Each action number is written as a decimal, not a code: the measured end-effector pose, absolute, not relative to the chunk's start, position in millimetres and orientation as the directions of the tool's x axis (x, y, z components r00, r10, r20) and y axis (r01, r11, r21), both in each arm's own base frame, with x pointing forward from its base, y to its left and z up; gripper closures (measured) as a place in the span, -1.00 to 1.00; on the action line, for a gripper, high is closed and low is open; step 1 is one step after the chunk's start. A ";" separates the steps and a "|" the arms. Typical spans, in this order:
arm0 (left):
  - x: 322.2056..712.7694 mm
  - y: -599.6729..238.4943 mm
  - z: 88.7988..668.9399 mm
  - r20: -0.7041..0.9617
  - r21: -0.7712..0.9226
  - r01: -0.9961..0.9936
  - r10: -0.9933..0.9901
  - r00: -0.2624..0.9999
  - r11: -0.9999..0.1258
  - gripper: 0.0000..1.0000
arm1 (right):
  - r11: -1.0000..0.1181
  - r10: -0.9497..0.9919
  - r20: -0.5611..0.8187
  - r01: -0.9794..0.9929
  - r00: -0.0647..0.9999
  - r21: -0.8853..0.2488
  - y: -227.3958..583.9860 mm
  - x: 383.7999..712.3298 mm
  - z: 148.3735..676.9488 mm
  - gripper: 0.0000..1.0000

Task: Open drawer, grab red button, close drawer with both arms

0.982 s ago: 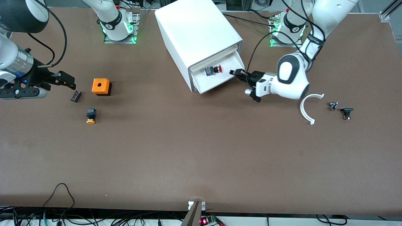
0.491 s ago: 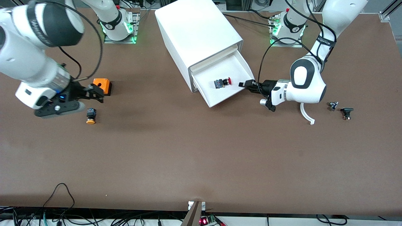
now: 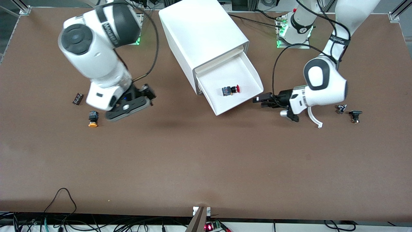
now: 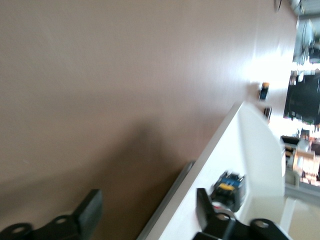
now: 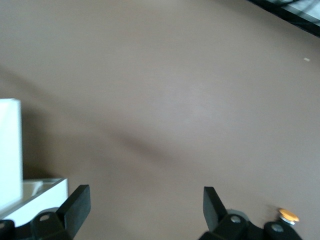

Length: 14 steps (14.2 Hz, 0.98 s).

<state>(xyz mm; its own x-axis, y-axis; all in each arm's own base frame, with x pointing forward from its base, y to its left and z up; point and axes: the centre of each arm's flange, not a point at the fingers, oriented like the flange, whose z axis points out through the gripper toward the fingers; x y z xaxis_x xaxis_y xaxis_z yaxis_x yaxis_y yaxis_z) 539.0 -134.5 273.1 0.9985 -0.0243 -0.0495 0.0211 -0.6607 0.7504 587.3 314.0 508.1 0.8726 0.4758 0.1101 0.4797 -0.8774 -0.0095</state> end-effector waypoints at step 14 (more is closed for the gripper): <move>576.3 11.1 494.3 0.158 0.422 -0.327 -0.287 0.945 -0.846 -1.00 | -0.198 0.951 0.238 0.980 0.197 -0.017 505.8 536.3 444.1 -1.00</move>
<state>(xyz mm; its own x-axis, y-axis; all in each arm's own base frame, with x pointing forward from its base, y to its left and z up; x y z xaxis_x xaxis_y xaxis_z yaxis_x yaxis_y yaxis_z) 576.3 11.1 494.3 0.9449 -0.2866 0.1582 -0.3271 -0.8456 0.4220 536.3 505.8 444.1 0.1966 0.9512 0.2377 0.9800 -0.1982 -0.0175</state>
